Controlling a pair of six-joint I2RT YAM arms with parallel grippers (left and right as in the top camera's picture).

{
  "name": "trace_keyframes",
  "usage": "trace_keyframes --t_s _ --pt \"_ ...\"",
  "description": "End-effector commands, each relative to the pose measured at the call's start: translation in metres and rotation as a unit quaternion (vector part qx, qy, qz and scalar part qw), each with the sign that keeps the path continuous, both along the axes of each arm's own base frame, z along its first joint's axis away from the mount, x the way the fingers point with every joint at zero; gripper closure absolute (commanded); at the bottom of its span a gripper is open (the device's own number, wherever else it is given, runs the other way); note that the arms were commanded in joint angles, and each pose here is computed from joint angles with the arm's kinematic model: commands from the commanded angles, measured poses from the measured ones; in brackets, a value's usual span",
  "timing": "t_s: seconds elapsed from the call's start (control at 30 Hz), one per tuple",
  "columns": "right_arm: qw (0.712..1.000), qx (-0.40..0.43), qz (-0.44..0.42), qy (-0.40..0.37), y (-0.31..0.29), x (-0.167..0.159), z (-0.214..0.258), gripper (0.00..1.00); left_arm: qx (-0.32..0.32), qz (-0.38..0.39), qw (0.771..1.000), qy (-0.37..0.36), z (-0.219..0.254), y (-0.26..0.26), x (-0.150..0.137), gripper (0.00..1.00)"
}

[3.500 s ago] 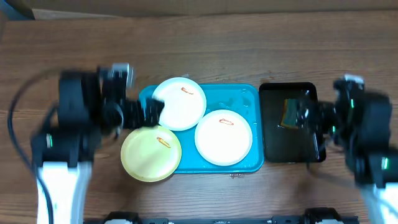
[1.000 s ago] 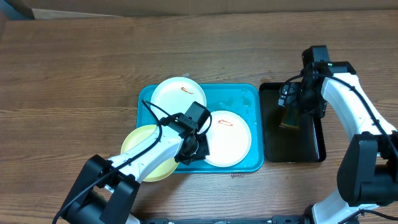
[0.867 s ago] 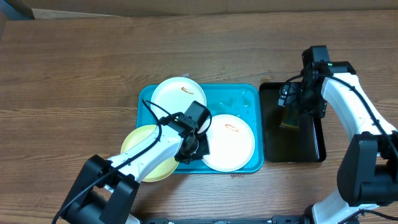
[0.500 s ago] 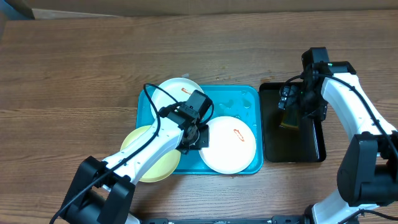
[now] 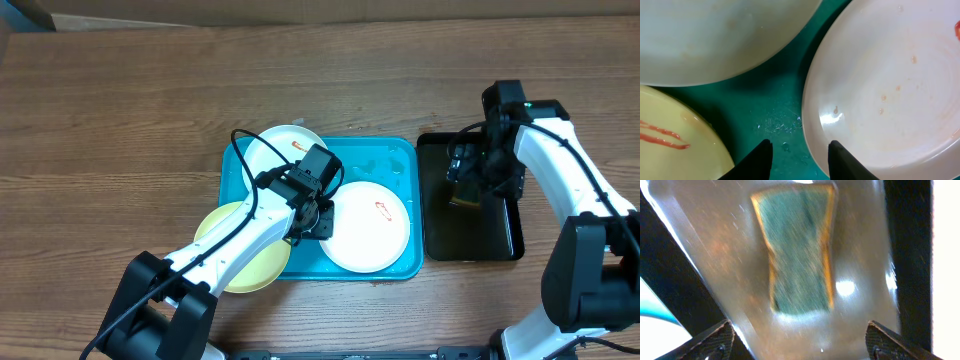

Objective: Clean dirty plates on tray and stack at the side

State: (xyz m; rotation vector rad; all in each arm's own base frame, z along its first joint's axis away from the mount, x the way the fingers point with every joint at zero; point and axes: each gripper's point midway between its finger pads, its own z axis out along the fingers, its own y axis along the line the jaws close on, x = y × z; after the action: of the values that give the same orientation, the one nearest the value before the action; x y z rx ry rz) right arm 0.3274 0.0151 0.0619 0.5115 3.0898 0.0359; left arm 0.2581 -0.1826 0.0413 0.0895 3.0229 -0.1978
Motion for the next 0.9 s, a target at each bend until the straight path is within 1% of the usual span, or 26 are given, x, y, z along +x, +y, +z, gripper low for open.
trace_keyframes --t_s 0.0,0.1,0.17,0.3,0.37,0.43,0.47,0.57,0.6,0.63,0.67,0.7,0.73,0.77,0.87 --pt "1.0 0.0 -0.002 0.003 0.002 -0.006 -0.015 0.18 -0.009 0.032 0.999 0.002 0.003 -0.004 0.004 0.61" --pt "1.0 0.0 -0.002 -0.007 0.002 -0.007 -0.029 0.21 -0.009 0.033 0.999 0.002 0.003 -0.005 0.004 0.61" --pt "1.0 0.001 -0.002 -0.013 0.002 -0.008 -0.038 0.27 -0.01 0.033 0.999 0.003 0.003 -0.005 0.004 0.61" --pt "1.0 0.0 -0.002 -0.009 0.001 -0.015 -0.049 0.61 -0.01 0.033 0.999 0.003 0.003 -0.005 0.004 0.6" --pt "1.0 0.0 -0.002 -0.006 0.001 -0.017 -0.051 0.7 -0.01 0.033 0.999 0.003 0.003 -0.005 0.004 0.59" --pt "1.0 0.0 -0.002 -0.003 0.001 -0.019 -0.051 0.92 -0.01 0.033 0.999 0.002 0.004 -0.005 0.004 0.57" --pt "1.0 0.0 -0.002 -0.002 0.001 -0.019 -0.051 0.96 -0.01 0.033 0.999 0.003 0.003 -0.005 0.004 0.56" --pt "1.0 0.0 0.0 0.001 0.0 -0.019 -0.047 0.96 -0.01 0.033 0.999 0.003 0.003 -0.005 0.004 0.55" --pt "1.0 0.0 0.005 0.0 -0.001 -0.017 -0.044 0.88 -0.01 0.033 0.999 0.004 0.003 -0.005 0.003 0.55" --pt "1.0 0.0 0.005 -0.001 -0.002 -0.014 -0.039 0.62 -0.009 0.033 0.999 0.004 0.003 -0.005 0.003 0.55" --pt "1.0 0.0 0.01 -0.007 -0.003 -0.008 -0.032 0.38 -0.009 0.033 0.999 0.004 0.003 -0.005 0.003 0.55" --pt "1.0 0.0 0.011 -0.012 -0.004 -0.004 -0.028 0.3 -0.009 0.033 0.999 0.004 0.003 -0.005 0.003 0.55" --pt "1.0 0.0 0.01 -0.019 -0.005 0.0 -0.025 0.25 -0.009 0.033 0.999 0.004 0.003 -0.005 0.003 0.54" --pt "1.0 0.0 0.008 -0.026 -0.006 0.004 -0.023 0.22 -0.009 0.033 0.999 0.004 0.003 -0.005 0.003 0.54" --pt "0.999 0.0 0.004 -0.05 -0.009 0.016 -0.024 0.22 -0.009 0.033 0.999 0.004 0.003 -0.004 0.003 0.55"
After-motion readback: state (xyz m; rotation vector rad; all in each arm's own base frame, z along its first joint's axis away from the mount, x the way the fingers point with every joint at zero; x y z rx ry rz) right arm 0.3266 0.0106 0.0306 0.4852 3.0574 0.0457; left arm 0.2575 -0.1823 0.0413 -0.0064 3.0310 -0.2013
